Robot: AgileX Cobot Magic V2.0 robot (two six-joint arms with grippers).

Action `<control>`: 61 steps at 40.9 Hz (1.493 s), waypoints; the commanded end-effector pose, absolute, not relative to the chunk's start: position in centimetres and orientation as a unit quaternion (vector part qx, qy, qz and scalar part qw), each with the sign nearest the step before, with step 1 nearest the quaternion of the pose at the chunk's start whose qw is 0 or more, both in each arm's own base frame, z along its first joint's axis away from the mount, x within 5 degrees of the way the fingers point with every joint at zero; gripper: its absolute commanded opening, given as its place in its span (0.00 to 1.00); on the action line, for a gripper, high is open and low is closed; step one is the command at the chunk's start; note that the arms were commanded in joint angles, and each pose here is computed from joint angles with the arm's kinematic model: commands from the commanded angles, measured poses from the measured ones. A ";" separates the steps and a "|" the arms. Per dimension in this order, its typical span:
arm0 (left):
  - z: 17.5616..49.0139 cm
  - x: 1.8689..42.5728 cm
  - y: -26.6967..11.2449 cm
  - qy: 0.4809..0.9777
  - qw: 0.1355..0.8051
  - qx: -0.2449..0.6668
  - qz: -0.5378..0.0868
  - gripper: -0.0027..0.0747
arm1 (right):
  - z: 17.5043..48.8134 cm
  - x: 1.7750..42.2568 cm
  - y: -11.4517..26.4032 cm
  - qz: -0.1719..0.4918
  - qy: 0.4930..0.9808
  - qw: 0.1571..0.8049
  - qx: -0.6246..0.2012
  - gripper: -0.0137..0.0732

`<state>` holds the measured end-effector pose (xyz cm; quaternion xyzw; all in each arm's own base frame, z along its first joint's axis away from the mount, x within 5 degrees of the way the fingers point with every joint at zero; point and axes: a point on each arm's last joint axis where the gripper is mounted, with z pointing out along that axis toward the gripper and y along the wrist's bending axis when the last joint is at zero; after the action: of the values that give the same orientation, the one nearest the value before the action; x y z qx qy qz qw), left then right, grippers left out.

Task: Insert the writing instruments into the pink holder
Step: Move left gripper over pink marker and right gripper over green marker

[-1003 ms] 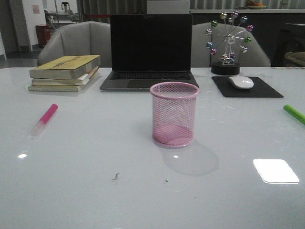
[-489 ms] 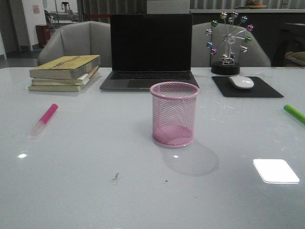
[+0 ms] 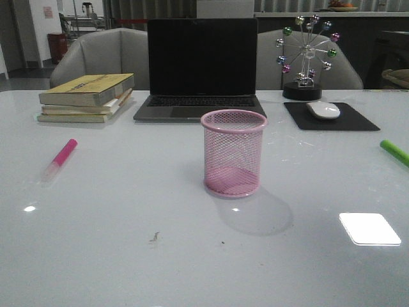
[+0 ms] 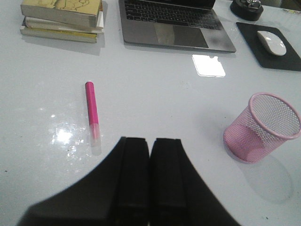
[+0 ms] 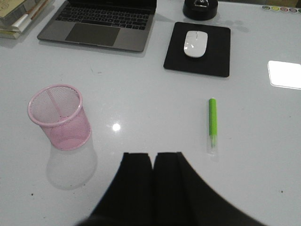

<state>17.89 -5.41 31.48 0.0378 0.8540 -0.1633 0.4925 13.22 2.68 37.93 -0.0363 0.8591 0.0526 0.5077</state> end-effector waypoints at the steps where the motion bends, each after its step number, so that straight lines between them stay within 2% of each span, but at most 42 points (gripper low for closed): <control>1: 33.6 18.5 -5.5 0.824 0.540 0.030 -0.170 0.15 | 39.2 14.3 3.0 0.054 0.838 0.542 -0.042 0.22; 14: 35.1 20.4 -5.9 0.819 0.548 0.030 -0.170 0.15 | 36.8 18.5 4.3 0.044 0.869 0.491 -0.052 0.22; 29: 34.5 21.2 -5.8 0.825 0.546 0.060 -0.131 0.17 | 37.3 19.1 4.4 0.042 0.849 0.523 -0.061 0.23; 33: 34.7 21.3 -5.7 0.819 0.557 0.071 -0.116 0.26 | 37.4 19.1 4.4 0.043 0.847 0.527 -0.062 0.34; 41: 35.1 21.5 -5.6 0.803 0.581 0.071 -0.112 0.49 | 37.4 19.1 4.4 0.044 0.845 0.530 -0.062 0.71; 44: 35.2 21.5 -5.6 0.800 0.585 0.072 -0.110 0.56 | 37.4 19.1 4.4 0.041 0.845 0.530 -0.064 0.78; 51: 35.1 21.8 -5.7 0.801 0.584 0.071 -0.110 0.59 | 37.4 19.1 4.4 0.036 0.846 0.528 -0.065 0.79; 61: 34.4 23.3 -6.3 0.839 0.526 0.081 -0.108 0.59 | 37.6 19.6 3.5 0.026 0.864 0.502 -0.028 0.79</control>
<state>22.69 -6.07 32.36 0.0835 0.8605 -0.1028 0.4920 19.16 4.01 35.59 -0.0450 0.8827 0.0284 0.4669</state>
